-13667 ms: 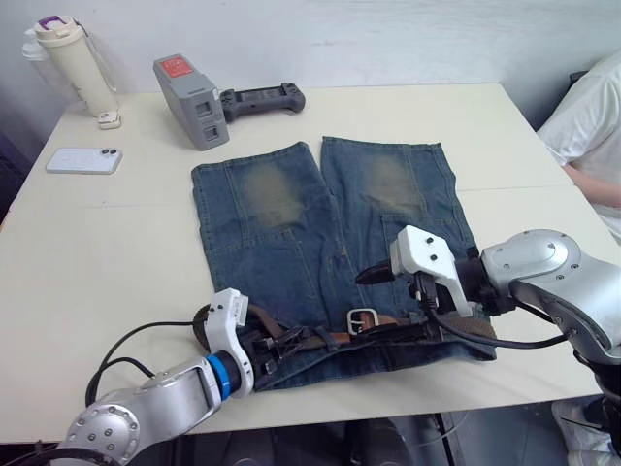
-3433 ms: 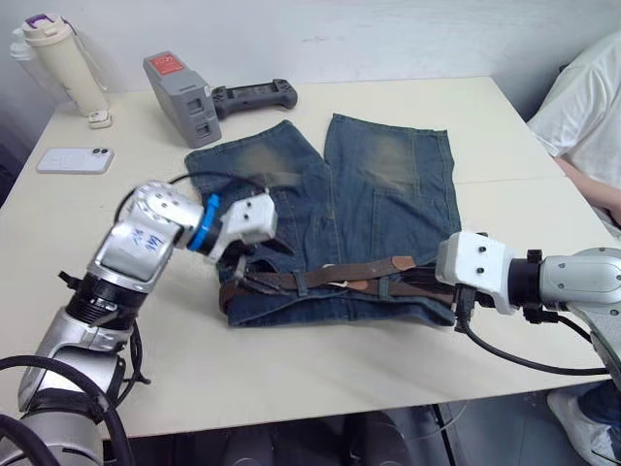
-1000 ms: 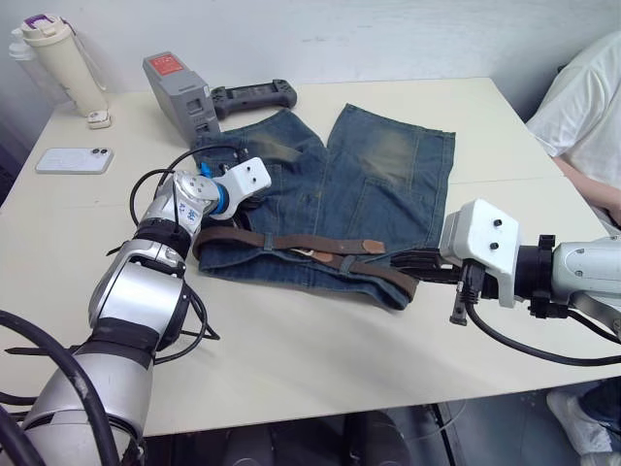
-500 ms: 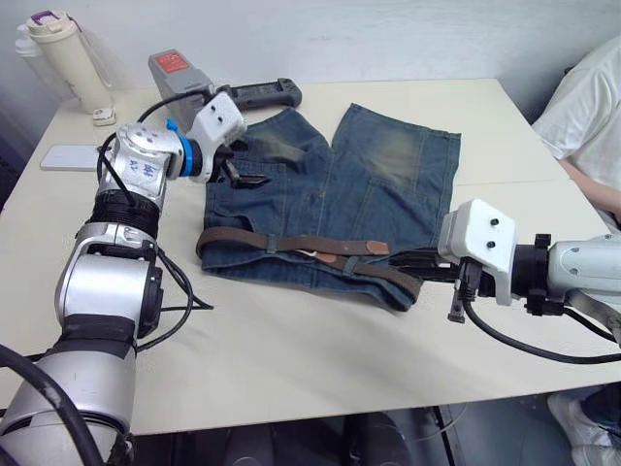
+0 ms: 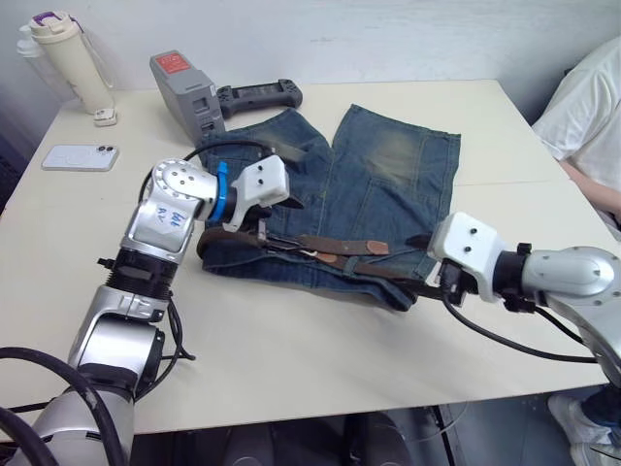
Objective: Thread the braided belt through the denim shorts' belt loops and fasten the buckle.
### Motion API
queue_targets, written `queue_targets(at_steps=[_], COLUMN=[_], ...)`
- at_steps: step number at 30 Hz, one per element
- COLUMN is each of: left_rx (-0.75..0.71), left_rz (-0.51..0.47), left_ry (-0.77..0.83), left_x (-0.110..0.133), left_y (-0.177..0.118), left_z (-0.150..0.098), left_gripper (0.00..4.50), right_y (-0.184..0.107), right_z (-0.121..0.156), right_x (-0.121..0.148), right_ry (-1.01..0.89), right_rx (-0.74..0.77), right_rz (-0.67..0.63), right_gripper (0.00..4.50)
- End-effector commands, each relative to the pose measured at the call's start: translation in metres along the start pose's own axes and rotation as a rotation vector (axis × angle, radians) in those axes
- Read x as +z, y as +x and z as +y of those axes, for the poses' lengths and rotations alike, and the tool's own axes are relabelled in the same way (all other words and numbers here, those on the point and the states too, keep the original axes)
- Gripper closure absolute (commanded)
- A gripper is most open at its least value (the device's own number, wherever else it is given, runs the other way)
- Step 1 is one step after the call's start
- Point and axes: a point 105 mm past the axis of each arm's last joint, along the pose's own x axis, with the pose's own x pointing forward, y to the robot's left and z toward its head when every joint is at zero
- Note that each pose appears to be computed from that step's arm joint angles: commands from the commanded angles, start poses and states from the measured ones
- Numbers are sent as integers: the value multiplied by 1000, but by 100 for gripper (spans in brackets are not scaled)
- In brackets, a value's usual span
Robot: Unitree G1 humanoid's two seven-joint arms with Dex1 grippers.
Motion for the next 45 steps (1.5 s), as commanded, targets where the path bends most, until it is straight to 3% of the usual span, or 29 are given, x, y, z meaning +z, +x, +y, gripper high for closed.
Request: queue_targets(at_steps=[1,14,19,34,37,42,43,45], left_rx=[29,72,87,113,118,133,135,139], left_rz=[-28,-26,-24,-15,-21,-38,-42,-40], left_ry=[37,5,-48,-74,-96,-89,-77,-40], left_x=[15,11,6,1,1,5,6,8], left_y=[2,3,-15,-19,-20,-22,-22,-21], left_z=[2,3,3,1,1,4,5,5], left_gripper=[0,0,0,0,0,0,0,0], right_y=[7,41,65,81,80,79,79,76], right_z=[-8,-27,-16,-11,-7,-1,-1,-6], right_x=[6,-10,-11,-26,-25,-23,-21,-11], right_ry=[-70,-203,-236,-314,-342,-367,-369,-365], right_rx=[-43,-131,-84,-80,-74,-79,-80,-100], right_rz=[-34,-28,-57,-11,-21,-46,-56,-88], right_gripper=[35,35,35,35,162,415,448,448])
